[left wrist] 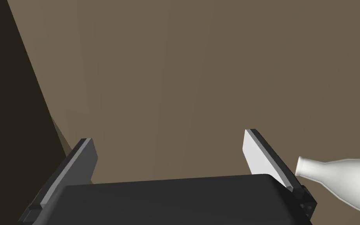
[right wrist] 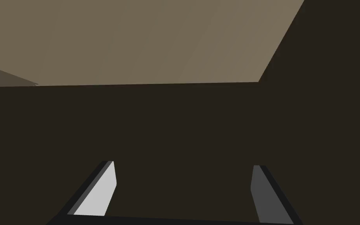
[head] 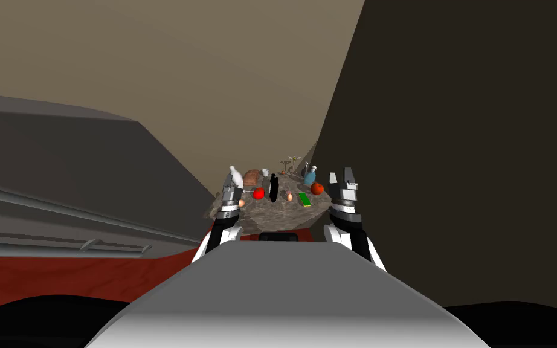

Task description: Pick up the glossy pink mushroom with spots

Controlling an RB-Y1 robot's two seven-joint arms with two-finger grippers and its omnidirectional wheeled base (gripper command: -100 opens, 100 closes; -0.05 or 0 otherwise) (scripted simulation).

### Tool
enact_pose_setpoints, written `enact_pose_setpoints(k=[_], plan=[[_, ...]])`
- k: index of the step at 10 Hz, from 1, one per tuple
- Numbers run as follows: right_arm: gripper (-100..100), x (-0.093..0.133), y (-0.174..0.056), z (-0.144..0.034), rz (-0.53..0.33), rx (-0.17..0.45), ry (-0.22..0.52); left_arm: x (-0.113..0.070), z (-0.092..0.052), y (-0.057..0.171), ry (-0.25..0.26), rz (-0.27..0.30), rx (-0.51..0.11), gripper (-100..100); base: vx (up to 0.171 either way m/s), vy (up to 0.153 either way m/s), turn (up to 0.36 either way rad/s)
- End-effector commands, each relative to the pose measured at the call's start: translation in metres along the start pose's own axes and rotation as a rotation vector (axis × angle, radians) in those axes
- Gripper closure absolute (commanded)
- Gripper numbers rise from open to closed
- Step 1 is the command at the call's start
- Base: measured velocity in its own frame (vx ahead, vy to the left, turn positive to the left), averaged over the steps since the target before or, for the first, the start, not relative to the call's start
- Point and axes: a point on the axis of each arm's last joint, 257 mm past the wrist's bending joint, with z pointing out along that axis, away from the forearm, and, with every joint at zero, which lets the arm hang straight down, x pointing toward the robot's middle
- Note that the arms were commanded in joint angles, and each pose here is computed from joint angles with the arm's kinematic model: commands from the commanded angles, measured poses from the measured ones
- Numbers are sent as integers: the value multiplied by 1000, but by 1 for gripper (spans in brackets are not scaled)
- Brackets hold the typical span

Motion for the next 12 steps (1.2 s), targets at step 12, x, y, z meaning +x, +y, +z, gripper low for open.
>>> enact_pose_setpoints(k=[12], plan=[[-100,90,-55,-5,11,108,341,0,0,0,0,0,0,0,-145,18,77]])
